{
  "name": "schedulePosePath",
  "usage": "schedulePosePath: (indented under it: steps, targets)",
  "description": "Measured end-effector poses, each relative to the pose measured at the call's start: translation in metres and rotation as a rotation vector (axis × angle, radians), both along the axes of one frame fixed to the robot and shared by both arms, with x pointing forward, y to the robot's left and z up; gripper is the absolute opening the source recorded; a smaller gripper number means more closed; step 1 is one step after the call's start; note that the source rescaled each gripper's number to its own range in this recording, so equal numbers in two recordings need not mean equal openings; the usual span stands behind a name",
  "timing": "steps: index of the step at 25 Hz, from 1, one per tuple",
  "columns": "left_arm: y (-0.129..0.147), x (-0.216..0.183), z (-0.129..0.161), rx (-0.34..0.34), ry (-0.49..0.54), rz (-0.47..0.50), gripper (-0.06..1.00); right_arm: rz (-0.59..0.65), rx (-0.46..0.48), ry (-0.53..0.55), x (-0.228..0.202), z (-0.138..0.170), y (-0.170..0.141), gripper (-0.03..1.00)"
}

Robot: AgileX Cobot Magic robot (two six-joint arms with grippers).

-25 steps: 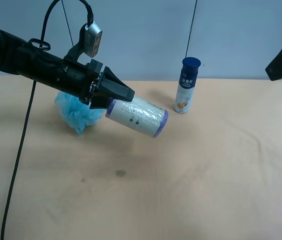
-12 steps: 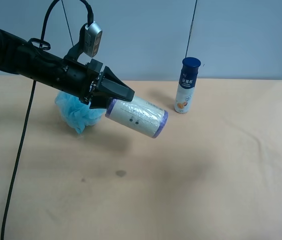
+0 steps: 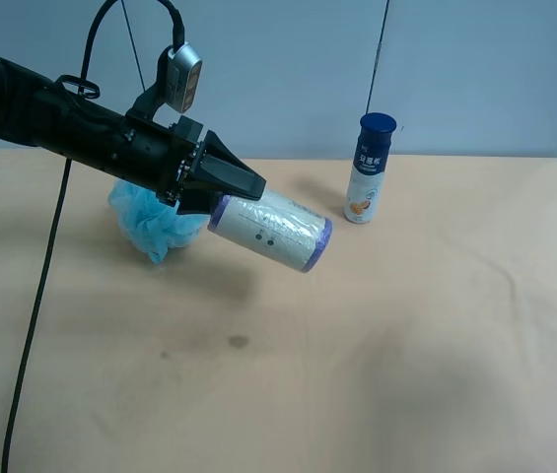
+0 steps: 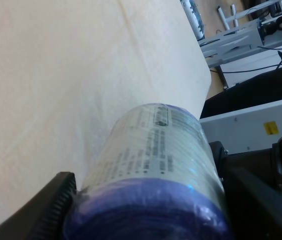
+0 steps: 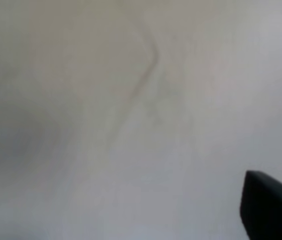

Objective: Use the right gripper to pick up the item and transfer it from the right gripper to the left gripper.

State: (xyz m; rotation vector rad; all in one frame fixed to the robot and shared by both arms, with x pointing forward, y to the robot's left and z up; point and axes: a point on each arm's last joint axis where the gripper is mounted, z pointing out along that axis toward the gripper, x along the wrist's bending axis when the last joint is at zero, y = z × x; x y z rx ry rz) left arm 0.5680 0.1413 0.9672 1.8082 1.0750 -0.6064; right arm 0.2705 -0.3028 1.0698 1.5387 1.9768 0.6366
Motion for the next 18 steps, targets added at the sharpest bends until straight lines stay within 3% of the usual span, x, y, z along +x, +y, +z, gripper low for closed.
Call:
schedulePosePath:
  steps: [9,18]
  targets:
    - [0.0,0.0,0.0,0.0,0.0,0.0,0.01,0.028,0.062,0.052,-0.005,-0.017,0.006,0.9]
    - [0.0,0.0,0.0,-0.001,0.001,-0.002,0.01,0.078,0.141,-0.02,0.004,-0.023,0.015,0.9]
